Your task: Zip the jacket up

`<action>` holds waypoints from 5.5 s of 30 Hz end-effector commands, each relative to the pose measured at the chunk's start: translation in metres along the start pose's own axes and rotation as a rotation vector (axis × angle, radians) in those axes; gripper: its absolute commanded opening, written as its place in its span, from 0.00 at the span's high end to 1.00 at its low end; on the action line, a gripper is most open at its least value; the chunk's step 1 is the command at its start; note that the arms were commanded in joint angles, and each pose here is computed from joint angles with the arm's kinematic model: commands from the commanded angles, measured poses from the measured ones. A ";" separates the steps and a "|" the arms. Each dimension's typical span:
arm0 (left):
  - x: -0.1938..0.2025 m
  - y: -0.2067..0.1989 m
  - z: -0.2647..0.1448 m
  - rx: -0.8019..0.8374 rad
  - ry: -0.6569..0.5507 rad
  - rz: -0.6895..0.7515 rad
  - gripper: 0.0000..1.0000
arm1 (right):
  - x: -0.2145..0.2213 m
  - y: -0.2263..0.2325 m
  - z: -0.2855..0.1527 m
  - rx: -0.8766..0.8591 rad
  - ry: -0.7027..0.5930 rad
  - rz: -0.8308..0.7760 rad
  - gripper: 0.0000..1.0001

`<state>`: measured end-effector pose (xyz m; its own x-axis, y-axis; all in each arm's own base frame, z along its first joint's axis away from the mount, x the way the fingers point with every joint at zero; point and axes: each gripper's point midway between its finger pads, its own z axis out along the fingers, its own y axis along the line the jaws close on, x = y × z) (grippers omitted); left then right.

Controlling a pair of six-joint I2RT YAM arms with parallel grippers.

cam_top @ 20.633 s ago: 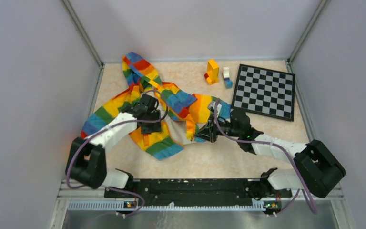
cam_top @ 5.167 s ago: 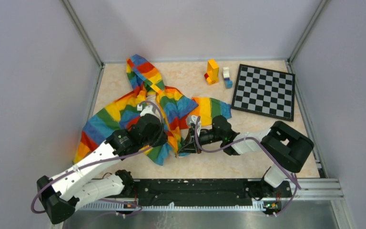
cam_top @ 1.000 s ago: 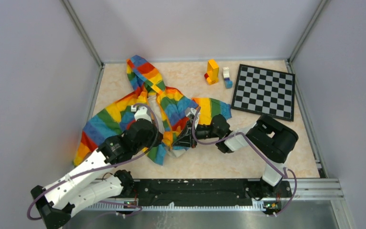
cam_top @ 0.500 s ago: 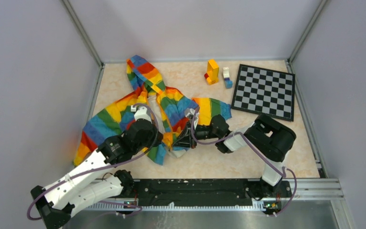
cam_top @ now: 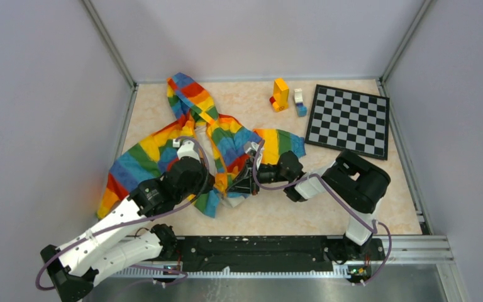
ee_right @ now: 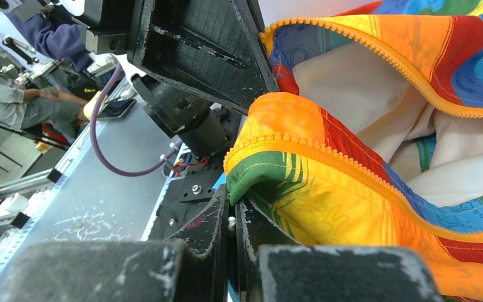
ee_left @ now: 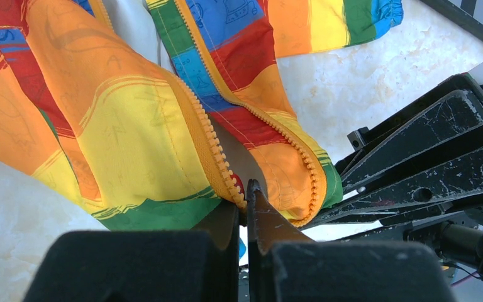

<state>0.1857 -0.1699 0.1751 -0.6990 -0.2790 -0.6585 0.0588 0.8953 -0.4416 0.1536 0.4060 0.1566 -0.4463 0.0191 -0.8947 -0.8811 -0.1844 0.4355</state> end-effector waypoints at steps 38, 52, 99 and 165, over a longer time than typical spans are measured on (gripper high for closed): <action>0.013 -0.018 -0.001 0.124 0.048 0.058 1.00 | -0.038 0.000 0.010 0.052 -0.102 -0.079 1.00; 0.018 -0.020 0.000 0.108 0.091 0.027 1.00 | -0.030 0.020 0.007 -0.072 -0.069 -0.194 1.00; 0.007 -0.021 -0.028 0.229 -0.018 -0.132 0.01 | -0.014 0.000 0.007 -0.060 -0.079 -0.044 1.00; 0.059 0.039 -0.009 0.343 0.334 -0.345 0.35 | -0.009 -0.008 0.008 -0.048 -0.060 -0.037 1.00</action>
<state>0.1364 -0.1442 0.1234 -0.8950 -0.3951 -0.2069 -0.0856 0.6076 -0.7896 0.1580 0.4111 0.1479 -0.4802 0.0377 -0.8763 -0.8614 -0.2091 0.4630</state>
